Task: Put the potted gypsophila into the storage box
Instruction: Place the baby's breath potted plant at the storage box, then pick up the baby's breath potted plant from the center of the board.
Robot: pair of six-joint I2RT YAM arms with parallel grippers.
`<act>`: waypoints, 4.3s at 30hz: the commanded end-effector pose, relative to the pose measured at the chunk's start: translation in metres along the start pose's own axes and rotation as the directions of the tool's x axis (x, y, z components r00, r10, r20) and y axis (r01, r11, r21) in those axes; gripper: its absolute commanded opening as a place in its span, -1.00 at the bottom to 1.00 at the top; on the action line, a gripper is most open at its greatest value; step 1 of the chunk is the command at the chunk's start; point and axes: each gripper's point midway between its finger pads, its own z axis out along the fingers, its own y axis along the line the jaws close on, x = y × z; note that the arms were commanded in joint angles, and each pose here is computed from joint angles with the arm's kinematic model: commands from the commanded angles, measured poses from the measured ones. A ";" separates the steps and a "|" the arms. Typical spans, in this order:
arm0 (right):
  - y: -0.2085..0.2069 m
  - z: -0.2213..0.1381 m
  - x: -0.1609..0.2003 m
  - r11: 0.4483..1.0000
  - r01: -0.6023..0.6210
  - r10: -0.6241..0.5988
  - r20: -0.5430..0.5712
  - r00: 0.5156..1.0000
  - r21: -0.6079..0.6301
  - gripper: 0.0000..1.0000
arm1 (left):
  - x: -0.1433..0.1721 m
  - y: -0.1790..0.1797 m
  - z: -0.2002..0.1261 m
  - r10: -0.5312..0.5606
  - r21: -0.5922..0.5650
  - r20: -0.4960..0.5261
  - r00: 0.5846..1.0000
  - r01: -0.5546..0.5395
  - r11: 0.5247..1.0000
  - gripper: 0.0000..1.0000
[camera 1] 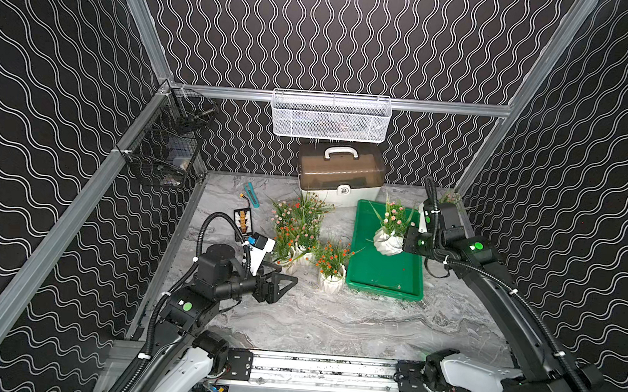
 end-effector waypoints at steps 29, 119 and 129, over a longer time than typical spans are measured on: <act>0.007 0.177 -0.070 0.997 -0.073 0.075 -0.164 0.984 0.022 -1.00 | -0.026 -0.012 -0.041 0.269 -0.104 0.297 0.916 -0.249 0.963 0.91; 0.103 0.025 0.111 0.924 -0.061 -0.079 -0.345 0.935 -0.378 -0.26 | -0.005 0.017 0.047 -0.112 -0.176 -0.040 0.993 0.104 0.979 0.73; 0.108 0.042 0.140 0.921 -0.070 -0.101 -0.408 0.907 -0.382 -0.30 | 0.013 0.014 0.082 -0.073 -0.203 -0.033 0.997 0.065 0.977 0.72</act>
